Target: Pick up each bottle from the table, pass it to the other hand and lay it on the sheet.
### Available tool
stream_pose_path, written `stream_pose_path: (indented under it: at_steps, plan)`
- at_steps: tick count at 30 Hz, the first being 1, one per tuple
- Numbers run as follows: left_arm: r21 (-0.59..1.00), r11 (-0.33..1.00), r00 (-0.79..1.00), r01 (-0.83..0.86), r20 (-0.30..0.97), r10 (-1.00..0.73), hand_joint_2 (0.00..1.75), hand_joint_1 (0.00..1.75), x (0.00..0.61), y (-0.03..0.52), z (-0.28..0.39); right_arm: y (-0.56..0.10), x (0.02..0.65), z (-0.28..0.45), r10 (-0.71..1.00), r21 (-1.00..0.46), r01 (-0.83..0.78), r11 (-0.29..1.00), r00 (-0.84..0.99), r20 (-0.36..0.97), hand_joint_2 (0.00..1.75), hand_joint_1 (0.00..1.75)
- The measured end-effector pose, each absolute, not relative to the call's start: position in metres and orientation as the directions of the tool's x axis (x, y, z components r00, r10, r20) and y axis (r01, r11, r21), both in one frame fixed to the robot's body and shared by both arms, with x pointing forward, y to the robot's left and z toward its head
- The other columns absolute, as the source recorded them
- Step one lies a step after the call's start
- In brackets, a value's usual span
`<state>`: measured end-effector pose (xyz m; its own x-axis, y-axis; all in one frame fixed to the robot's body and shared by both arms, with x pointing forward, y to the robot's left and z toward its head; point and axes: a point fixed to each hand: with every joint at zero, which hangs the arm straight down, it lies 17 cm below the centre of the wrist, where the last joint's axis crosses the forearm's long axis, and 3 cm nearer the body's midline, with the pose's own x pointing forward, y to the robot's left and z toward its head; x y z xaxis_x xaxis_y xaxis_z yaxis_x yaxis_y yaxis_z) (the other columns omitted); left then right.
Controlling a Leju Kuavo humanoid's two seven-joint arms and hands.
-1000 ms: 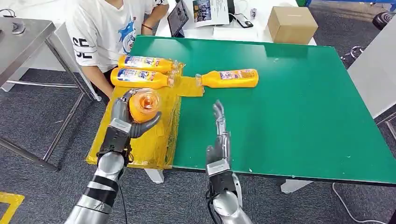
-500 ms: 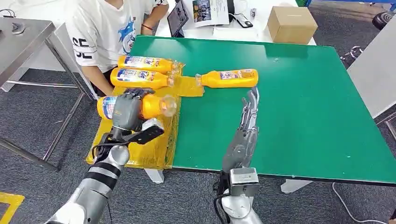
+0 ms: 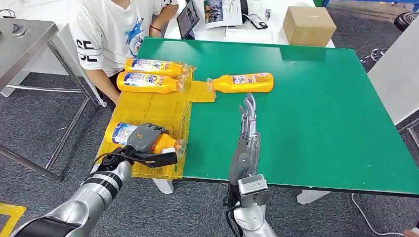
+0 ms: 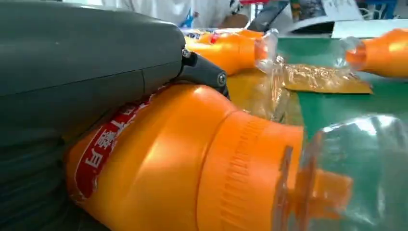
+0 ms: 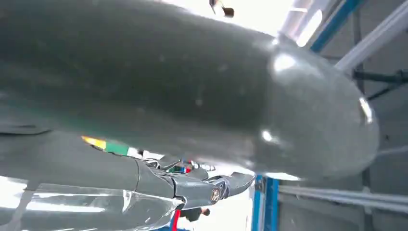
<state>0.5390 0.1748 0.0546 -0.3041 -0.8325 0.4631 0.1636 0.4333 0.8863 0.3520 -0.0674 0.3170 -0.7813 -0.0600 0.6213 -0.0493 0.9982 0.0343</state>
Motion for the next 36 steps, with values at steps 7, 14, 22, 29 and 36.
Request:
stream_pose_path:
  at_steps: [7,14,22,29,36]
  plan:
    - [0.868,0.445,-0.274,0.221,0.493,-0.826,0.00,0.00,0.538,0.182,0.043,-0.056,0.356,0.301,-0.073,0.006,-0.091,0.996,-0.756,0.651,0.00,0.00]
    - [0.813,0.505,-0.250,0.289,0.573,-0.781,0.00,0.00,0.534,0.180,0.035,-0.044,0.359,0.287,-0.080,-0.022,-0.130,0.991,-0.731,0.677,0.00,0.00]
    - [0.778,0.533,-0.240,0.332,0.617,-0.750,0.00,0.00,0.531,0.178,0.033,-0.039,0.361,0.277,-0.087,-0.030,-0.149,0.988,-0.712,0.697,0.00,0.00]
    - [0.763,0.546,-0.234,0.348,0.634,-0.737,0.00,0.00,0.529,0.177,0.031,-0.038,0.364,0.272,-0.084,-0.031,-0.150,0.988,-0.702,0.707,0.00,0.00]
    - [0.646,0.631,-0.223,0.430,0.753,-0.619,0.00,0.00,0.523,0.167,0.036,-0.035,0.367,0.268,-0.092,-0.034,-0.167,0.985,-0.691,0.717,0.00,0.00]
